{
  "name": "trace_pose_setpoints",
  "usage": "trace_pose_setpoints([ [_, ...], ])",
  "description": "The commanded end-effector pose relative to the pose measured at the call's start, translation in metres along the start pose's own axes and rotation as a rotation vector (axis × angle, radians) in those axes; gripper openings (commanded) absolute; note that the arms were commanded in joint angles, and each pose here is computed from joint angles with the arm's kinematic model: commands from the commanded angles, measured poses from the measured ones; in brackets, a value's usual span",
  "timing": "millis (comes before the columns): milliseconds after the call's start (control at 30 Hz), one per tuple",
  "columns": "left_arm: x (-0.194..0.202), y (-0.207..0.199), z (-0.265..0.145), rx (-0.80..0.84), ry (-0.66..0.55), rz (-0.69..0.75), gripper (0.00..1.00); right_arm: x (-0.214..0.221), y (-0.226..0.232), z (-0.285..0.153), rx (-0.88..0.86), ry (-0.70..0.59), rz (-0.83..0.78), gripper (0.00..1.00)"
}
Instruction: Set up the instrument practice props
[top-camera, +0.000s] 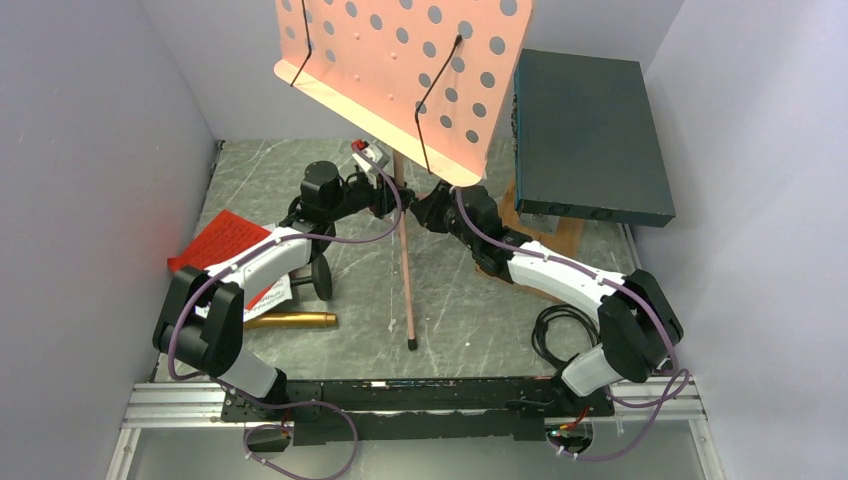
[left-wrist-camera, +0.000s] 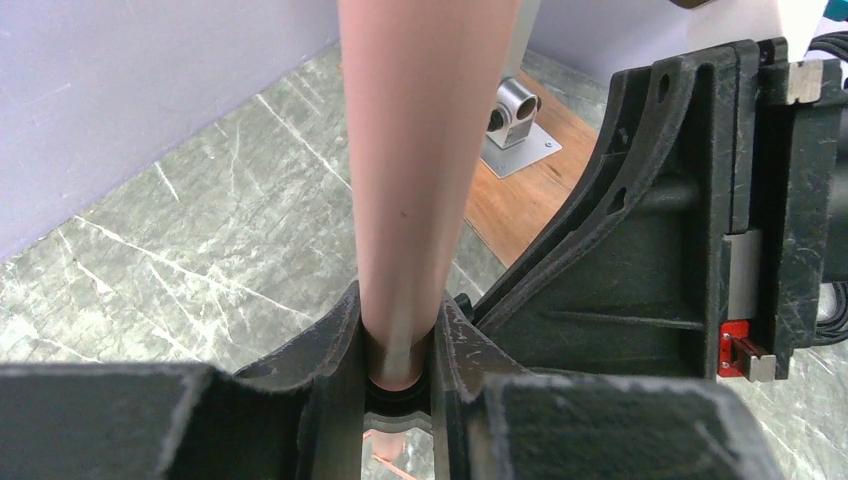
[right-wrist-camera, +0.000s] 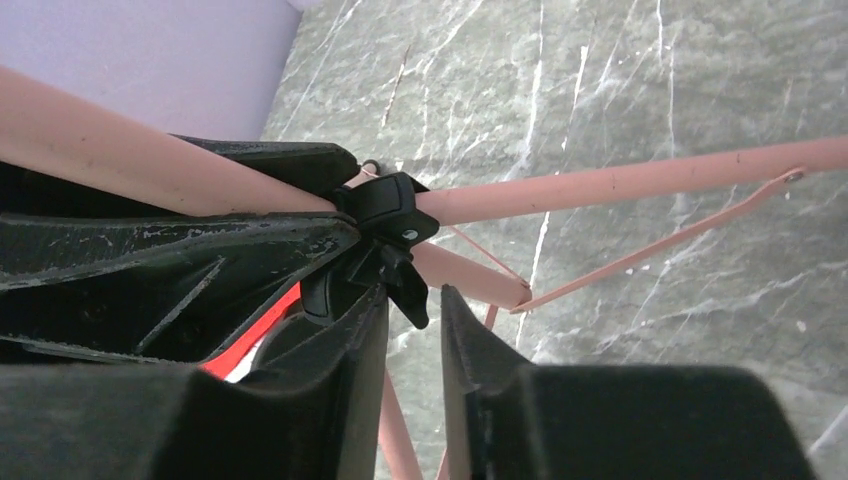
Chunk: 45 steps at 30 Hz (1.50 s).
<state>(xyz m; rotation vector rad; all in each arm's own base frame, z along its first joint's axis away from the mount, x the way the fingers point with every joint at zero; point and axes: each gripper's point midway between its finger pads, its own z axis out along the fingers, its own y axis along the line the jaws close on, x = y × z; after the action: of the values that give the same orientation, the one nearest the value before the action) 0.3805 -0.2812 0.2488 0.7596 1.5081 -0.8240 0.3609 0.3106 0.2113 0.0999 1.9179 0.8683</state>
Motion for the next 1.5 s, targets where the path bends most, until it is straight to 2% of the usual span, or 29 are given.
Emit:
trace_pose_setpoints([
  [0,-0.033,-0.033,-0.003,0.132,-0.069,-0.055,0.00,-0.035,-0.046,0.001,0.223,-0.136,0.017,0.30],
  [300,-0.039,-0.036,-0.004,0.147,-0.080,-0.060,0.00,-0.048,-0.038,-0.012,0.177,-0.177,-0.125,0.53],
  [400,-0.043,-0.039,-0.006,0.159,-0.089,-0.064,0.00,-0.056,-0.036,-0.012,0.182,-0.206,-0.127,0.57],
  [567,-0.045,-0.039,-0.007,0.154,-0.093,-0.063,0.00,-0.059,-0.027,-0.004,0.156,-0.197,-0.144,0.59],
  [767,-0.045,-0.038,-0.007,0.156,-0.092,-0.067,0.00,-0.057,-0.040,-0.003,0.216,-0.195,-0.153,0.57],
  [1033,-0.044,-0.037,-0.006,0.154,-0.092,-0.071,0.00,-0.032,-0.040,0.005,0.177,-0.140,-0.202,0.55],
  [1167,-0.043,-0.036,-0.007,0.148,-0.090,-0.070,0.00,-0.030,-0.033,-0.008,0.185,-0.139,-0.355,0.58],
  [1267,-0.045,-0.035,-0.007,0.141,-0.091,-0.065,0.00,-0.031,-0.029,-0.019,0.138,-0.167,-0.509,0.64],
  [1333,-0.047,-0.034,-0.009,0.127,-0.101,-0.058,0.00,-0.026,-0.032,-0.025,0.080,-0.186,-0.679,0.69],
  [1467,-0.051,-0.034,-0.011,0.121,-0.110,-0.055,0.00,-0.018,-0.012,-0.040,-0.129,-0.282,-1.017,0.71],
])
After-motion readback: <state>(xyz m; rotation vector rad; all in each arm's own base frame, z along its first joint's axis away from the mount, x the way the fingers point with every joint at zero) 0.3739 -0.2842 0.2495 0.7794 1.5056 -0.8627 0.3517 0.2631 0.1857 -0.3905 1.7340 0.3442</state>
